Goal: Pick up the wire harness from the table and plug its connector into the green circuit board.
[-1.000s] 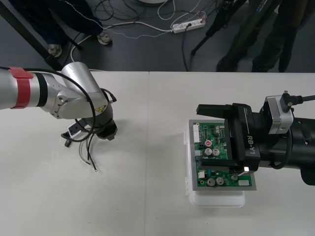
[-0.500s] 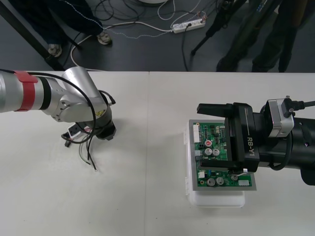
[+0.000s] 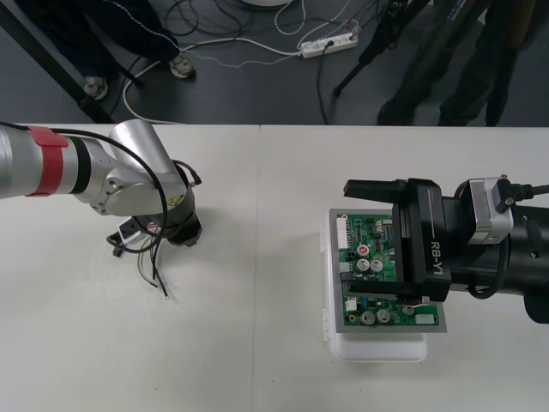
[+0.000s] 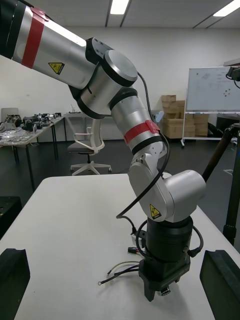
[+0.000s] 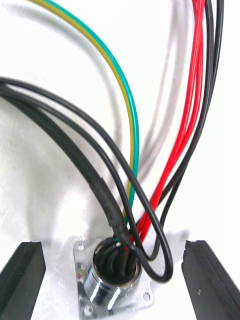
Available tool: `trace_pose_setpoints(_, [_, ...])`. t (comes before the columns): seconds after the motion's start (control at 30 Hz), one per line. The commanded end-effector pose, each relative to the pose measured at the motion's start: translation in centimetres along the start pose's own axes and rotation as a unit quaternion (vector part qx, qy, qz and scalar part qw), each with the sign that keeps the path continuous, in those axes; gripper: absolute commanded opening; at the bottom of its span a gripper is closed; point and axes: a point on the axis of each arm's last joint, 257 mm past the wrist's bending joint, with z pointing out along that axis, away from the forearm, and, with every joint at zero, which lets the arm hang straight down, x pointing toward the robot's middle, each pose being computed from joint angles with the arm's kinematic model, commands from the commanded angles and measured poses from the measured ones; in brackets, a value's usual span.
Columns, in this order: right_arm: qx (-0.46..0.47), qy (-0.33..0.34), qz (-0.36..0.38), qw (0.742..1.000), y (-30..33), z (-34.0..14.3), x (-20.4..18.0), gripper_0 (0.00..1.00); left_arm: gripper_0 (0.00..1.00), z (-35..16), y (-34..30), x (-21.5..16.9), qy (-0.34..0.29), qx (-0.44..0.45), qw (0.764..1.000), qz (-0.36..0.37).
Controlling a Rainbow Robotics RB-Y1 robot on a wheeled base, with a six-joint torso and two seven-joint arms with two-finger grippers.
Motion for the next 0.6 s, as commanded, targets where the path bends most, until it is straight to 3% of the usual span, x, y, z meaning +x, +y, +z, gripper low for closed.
trace_pose_setpoints(0.03, [-0.001, 0.005, -0.028, 1.0, -0.23, -0.35, -0.4, 1.0, 0.79, -1.33, -1.49, 2.75, 0.024, 0.021, 0.999, 0.026])
trace_pose_setpoints(0.27, [-0.001, 0.005, -0.029, 1.0, -0.23, -0.35, -0.4, 1.0, 0.67, -1.24, -1.36, 2.73, 0.024, 0.02, 0.999, 0.027])
trace_pose_setpoints(0.33, [-0.001, 0.005, -0.029, 1.0, -0.22, -0.34, -0.43, 1.0, 0.56, -1.2, -1.22, 2.71, 0.023, 0.019, 0.999, 0.028])
trace_pose_setpoints(0.4, [-0.001, 0.005, -0.029, 1.0, -0.22, -0.34, -0.43, 1.0, 0.22, -0.96, -0.89, 2.62, 0.019, 0.018, 0.999, 0.034])
trace_pose_setpoints(0.47, [-0.001, 0.005, -0.029, 1.0, -0.23, -0.35, -0.4, 1.0, 0.0, -0.81, -0.81, 2.42, 0.016, 0.019, 0.999, 0.038])
trace_pose_setpoints(0.6, [-0.001, 0.005, -0.027, 1.0, -0.23, -0.35, -0.4, 1.0, 0.0, -0.71, -1.0, 2.34, 0.017, 0.022, 0.999, 0.037])
